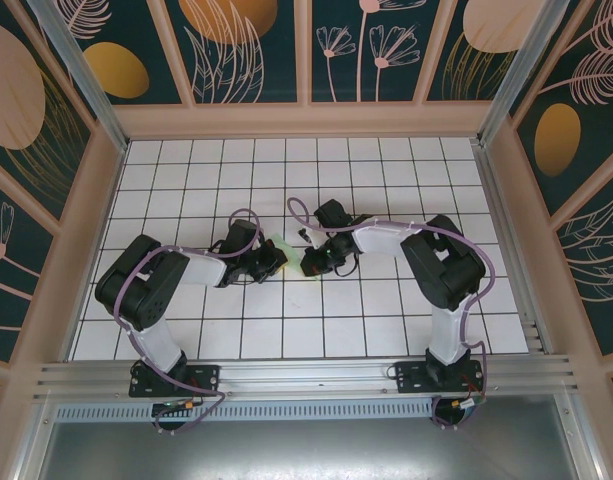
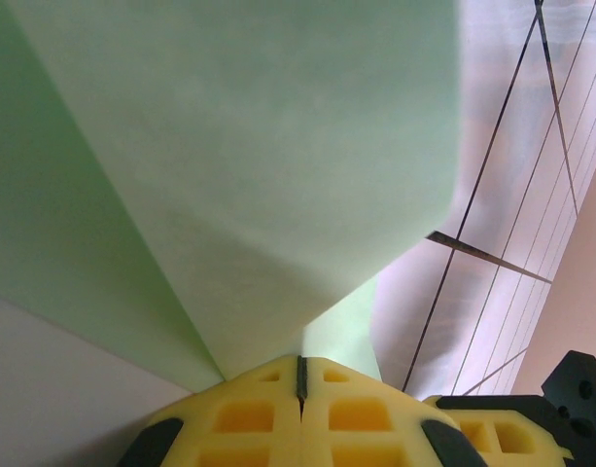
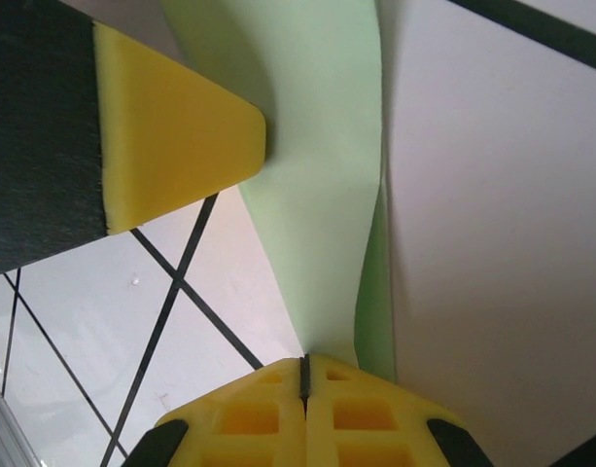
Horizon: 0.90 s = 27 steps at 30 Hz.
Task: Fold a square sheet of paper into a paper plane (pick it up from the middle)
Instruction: Fold the wing for the fifth time at the center of the table.
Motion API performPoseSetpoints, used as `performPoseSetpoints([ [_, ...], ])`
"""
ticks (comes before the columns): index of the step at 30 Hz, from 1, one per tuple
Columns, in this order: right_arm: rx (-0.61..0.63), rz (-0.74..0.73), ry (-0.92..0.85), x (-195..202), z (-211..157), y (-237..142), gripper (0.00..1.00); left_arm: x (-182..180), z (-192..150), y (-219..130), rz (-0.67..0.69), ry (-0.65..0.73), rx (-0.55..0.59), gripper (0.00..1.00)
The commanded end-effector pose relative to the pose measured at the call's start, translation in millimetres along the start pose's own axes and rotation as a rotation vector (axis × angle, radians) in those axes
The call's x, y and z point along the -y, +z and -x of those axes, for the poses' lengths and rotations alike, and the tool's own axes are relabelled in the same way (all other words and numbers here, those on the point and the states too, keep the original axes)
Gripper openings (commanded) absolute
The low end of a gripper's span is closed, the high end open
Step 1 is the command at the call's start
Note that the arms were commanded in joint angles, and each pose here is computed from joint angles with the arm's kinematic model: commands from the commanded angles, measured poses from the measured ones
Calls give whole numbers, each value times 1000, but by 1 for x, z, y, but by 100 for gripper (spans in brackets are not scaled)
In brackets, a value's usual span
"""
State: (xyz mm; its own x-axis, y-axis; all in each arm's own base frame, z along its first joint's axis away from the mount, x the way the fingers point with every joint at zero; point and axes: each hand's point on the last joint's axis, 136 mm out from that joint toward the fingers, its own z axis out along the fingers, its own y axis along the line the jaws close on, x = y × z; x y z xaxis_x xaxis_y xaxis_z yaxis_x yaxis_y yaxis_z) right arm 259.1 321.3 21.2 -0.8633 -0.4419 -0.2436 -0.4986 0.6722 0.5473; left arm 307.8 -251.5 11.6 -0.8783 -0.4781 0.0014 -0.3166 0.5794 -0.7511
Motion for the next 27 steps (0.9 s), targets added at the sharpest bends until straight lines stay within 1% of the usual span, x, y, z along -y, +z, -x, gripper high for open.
performPoseSetpoints([
  [1, -64, -75, 29, 18, -17, 7, 4, -64, 3, 1, 231, -46, 46, 4],
  [8, -82, -103, 45, 27, -22, 12, 4, -66, 2, 2, 240, -45, 45, 4],
  [14, -44, -29, 23, 9, -19, -5, 4, -69, 3, 1, 252, -47, 49, 4],
  [27, -118, -88, 116, 35, -60, -3, 3, -73, 4, 0, 267, -51, 58, 4],
])
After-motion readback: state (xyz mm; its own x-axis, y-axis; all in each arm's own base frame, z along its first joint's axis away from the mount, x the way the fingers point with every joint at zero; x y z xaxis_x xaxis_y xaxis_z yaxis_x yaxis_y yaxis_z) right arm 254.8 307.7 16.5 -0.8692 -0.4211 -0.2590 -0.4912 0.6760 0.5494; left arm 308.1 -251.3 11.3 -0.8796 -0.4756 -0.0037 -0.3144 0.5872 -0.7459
